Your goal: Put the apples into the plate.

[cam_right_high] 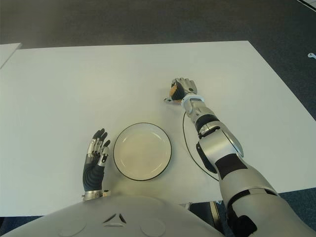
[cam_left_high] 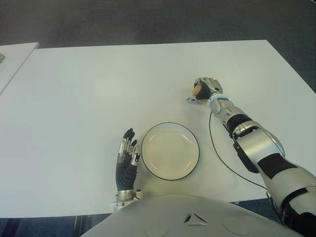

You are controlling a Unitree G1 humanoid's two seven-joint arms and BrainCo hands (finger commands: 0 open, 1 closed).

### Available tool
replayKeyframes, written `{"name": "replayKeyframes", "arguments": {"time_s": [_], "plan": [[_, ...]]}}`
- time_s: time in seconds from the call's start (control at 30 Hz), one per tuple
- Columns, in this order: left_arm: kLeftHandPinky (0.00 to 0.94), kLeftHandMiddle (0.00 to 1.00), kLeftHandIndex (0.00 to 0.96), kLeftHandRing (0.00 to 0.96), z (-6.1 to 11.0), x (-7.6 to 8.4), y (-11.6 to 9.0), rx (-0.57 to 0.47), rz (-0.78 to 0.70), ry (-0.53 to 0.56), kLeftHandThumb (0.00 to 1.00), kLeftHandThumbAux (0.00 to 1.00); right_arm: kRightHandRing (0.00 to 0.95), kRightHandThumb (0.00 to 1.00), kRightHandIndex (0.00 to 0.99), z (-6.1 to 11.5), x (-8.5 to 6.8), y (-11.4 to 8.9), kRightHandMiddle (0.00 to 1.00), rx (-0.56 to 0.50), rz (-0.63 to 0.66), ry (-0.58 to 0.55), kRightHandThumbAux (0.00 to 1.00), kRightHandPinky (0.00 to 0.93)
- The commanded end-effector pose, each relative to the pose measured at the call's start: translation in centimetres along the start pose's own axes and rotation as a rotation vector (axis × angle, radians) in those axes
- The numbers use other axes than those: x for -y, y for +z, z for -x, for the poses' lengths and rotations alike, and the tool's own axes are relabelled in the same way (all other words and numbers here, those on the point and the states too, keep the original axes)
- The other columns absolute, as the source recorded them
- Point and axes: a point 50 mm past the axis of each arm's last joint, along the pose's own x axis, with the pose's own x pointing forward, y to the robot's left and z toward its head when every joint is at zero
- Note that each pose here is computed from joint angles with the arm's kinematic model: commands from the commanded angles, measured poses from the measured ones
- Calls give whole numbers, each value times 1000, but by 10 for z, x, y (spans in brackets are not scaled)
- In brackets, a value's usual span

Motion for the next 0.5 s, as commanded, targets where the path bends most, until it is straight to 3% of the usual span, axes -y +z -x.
{"name": "replayKeyframes", "arguments": {"time_s": [0.03, 0.17, 0.37, 0.5], "plan": [[39, 27, 59, 9, -4, 5, -3, 5, 9, -8, 99, 491, 839, 722, 442, 7, -15, -6, 850, -14, 0, 70, 709, 839], [40, 27, 63, 9, -7, 5, -4, 5, 9, -5, 103, 492, 840, 721, 442, 4, -6, -6, 852, 2, 7, 45, 710, 841], [50, 31, 67, 14, -12, 3, -6, -1, 24, 5, 107, 492, 844, 720, 441, -5, 27, -4, 859, 74, -4, -35, 711, 844], [53, 34, 67, 20, -15, 6, -7, 11, 25, 6, 109, 490, 848, 719, 441, -7, 36, 0, 868, 128, -6, -54, 711, 848]]}}
